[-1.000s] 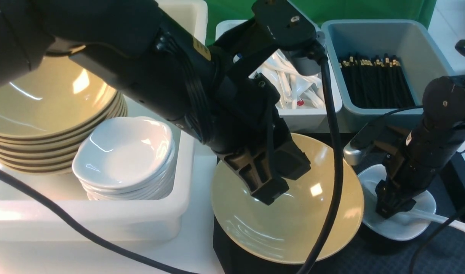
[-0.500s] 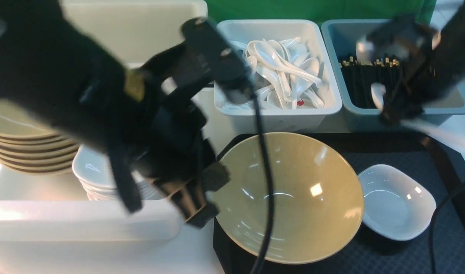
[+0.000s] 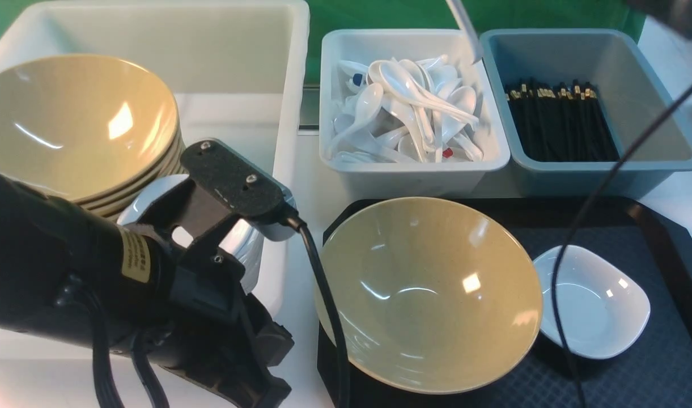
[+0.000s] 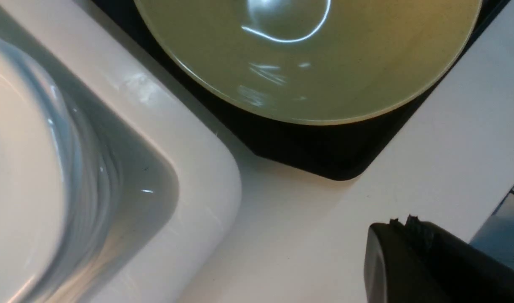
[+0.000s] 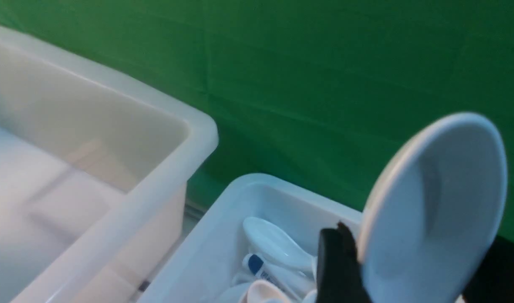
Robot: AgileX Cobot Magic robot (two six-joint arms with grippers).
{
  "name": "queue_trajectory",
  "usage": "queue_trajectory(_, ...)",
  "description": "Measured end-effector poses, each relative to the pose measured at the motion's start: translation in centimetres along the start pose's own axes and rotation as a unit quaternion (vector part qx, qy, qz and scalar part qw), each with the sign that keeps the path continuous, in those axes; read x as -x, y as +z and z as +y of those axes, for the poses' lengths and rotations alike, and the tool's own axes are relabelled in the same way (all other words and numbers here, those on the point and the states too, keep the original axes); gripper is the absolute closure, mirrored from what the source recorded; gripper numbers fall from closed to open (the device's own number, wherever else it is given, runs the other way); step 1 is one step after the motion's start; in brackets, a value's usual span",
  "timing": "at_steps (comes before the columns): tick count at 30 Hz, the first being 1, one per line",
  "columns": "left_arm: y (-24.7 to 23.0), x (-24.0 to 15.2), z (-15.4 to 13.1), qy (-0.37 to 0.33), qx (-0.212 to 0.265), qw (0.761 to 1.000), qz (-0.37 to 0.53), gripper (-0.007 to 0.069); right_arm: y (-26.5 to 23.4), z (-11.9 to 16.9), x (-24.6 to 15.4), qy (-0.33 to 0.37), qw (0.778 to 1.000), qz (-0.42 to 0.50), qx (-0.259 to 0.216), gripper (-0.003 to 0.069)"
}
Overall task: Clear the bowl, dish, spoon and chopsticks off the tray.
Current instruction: Use the right arm to put the soup spoon into the small storage box in the middle, then use the left arm to grab the yellow noodle bowl on the left
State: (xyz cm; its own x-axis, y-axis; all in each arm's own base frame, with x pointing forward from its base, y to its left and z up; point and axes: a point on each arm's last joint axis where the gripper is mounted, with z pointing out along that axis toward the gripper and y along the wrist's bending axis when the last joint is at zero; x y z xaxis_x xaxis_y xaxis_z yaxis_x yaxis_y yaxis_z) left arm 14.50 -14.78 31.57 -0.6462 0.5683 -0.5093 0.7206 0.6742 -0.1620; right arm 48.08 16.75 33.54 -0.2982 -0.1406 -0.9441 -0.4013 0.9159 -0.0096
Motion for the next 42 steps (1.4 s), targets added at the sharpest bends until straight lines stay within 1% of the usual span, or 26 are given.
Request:
queue_trajectory(1, 0.0, 0.0, -0.1, -0.006, -0.008, 1.000, -0.001, 0.0636, 1.5, -0.1, -1.0, 0.012, 1.000, 0.008, 0.001, 0.0228)
queue_trajectory(2, 0.0, 0.0, -0.2, -0.007, -0.009, 1.000, -0.001, 0.0636, 1.7, -0.1, -1.3, 0.013, 1.000, 0.011, 0.002, 0.0228)
queue_trajectory(3, 0.0, 0.1, -0.3, -0.011, -0.014, 1.000, -0.003, 0.0636, 2.7, -0.1, -2.1, 0.019, 1.000, 0.025, 0.005, 0.0183)
queue_trajectory(5, 0.0, 0.1, -0.3, -0.013, -0.017, 1.000, -0.006, 0.0636, 3.1, 0.1, -2.6, 0.025, 0.998, 0.058, 0.017, 0.0091)
queue_trajectory(7, 0.0, 0.2, -0.3, -0.014, -0.016, 1.000, -0.013, 0.0636, 2.6, 0.3, -2.1, 0.024, 0.995, 0.090, 0.032, 0.0025)
queue_trajectory(8, 0.0, 0.4, -0.3, -0.014, -0.015, 1.000, -0.019, 0.0636, 1.8, 0.4, -1.3, 0.021, 0.993, 0.109, 0.042, 0.0006)
queue_trajectory(11, -0.5, 1.2, -0.3, -0.012, -0.011, 0.999, -0.049, 0.0636, -0.6, 0.1, 0.8, 0.012, 0.988, 0.143, 0.058, 0.0007)
queue_trajectory(12, -0.9, 1.6, -0.3, -0.009, -0.009, 0.998, -0.061, 0.0636, -1.5, -0.1, 1.5, 0.008, 0.987, 0.150, 0.061, 0.0016)
queue_trajectory(13, -1.5, 2.4, -0.3, -0.005, -0.004, 0.997, -0.082, 0.0636, -3.6, -0.4, 2.9, -0.006, 0.983, 0.169, 0.068, 0.0051)
queue_trajectory(14, -2.3, 3.4, -0.3, 0.000, 0.004, 0.995, -0.103, 0.0636, -5.1, -0.8, 3.7, -0.015, 0.980, 0.187, 0.071, 0.0090)
queue_trajectory(17, -3.5, 6.2, -0.1, 0.012, 0.027, 0.992, -0.119, 0.0636, -9.5, -1.2, 5.8, -0.031, 0.975, 0.208, 0.072, 0.0220)
queue_trajectory(18, -3.5, 7.1, 0.0, 0.016, 0.035, 0.993, -0.112, 0.0636, -10.4, -1.1, 6.2, -0.031, 0.975, 0.209, 0.072, 0.0256)
queue_trajectory(19, -3.0, 8.1, 0.2, 0.021, 0.041, 0.994, -0.095, 0.0634, -11.7, -0.9, 6.7, -0.033, 0.975, 0.207, 0.072, 0.0312)
queue_trajectory(21, -2.3, 9.4, 0.4, 0.030, 0.044, 0.996, -0.067, 0.0631, -13.3, -0.5, 6.7, -0.033, 0.974, 0.213, 0.075, 0.0395)
queue_trajectory(24, -0.5, 11.4, 0.9, 0.051, 0.046, 0.997, -0.018, 0.0621, -15.9, 0.6, 6.2, -0.040, 0.969, 0.229, 0.087, 0.0494)
queue_trajectory(27, 1.8, 12.9, 1.3, 0.058, 0.044, 0.997, 0.020, 0.0596, -18.6, 2.1, 5.2, -0.058, 0.962, 0.244, 0.105, 0.0570)
queue_trajectory(29, 2.7, 13.7, 1.6, 0.061, 0.046, 0.997, 0.033, 0.0578, -19.7, 2.9, 3.9, -0.070, 0.955, 0.264, 0.119, 0.0598)
queue_trajectory(30, 4.3, 14.3, 2.0, 0.063, 0.051, 0.995, 0.054, 0.0538, -21.9, 3.9, 2.2, -0.085, 0.946, 0.282, 0.136, 0.0623)
queue_trajectory(33, 5.8, 14.9, 2.4, 0.065, 0.054, 0.994, 0.068, 0.0486, -23.5, 4.7, 0.3, -0.093, 0.937, 0.303, 0.150, 0.0625)
queue_trajectory(36, 8.2, 15.2, 3.5, 0.052, 0.050, 0.993, 0.088, 0.0380, -26.4, 5.4, -3.2, -0.096, 0.923, 0.336, 0.162, 0.0625)
queue_trajectory(38, 9.9, 15.2, 5.0, 0.027, 0.044, 0.994, 0.101, 0.0300, -28.6, 5.5, -5.8, -0.094, 0.916, 0.354, 0.165, 0.0625)
queue_trajectory(40, 11.0, 15.2, 6.4, 0.008, 0.045, 0.994, 0.103, 0.0246, -30.4, 5.6, -7.1, -0.094, 0.915, 0.355, 0.165, 0.0625)
queue_trajectory(42, 11.7, 15.2, 7.3, -0.002, 0.049, 0.994, 0.100, 0.0214, -31.9, 5.6, -7.6, -0.095, 0.919, 0.346, 0.164, 0.0625)
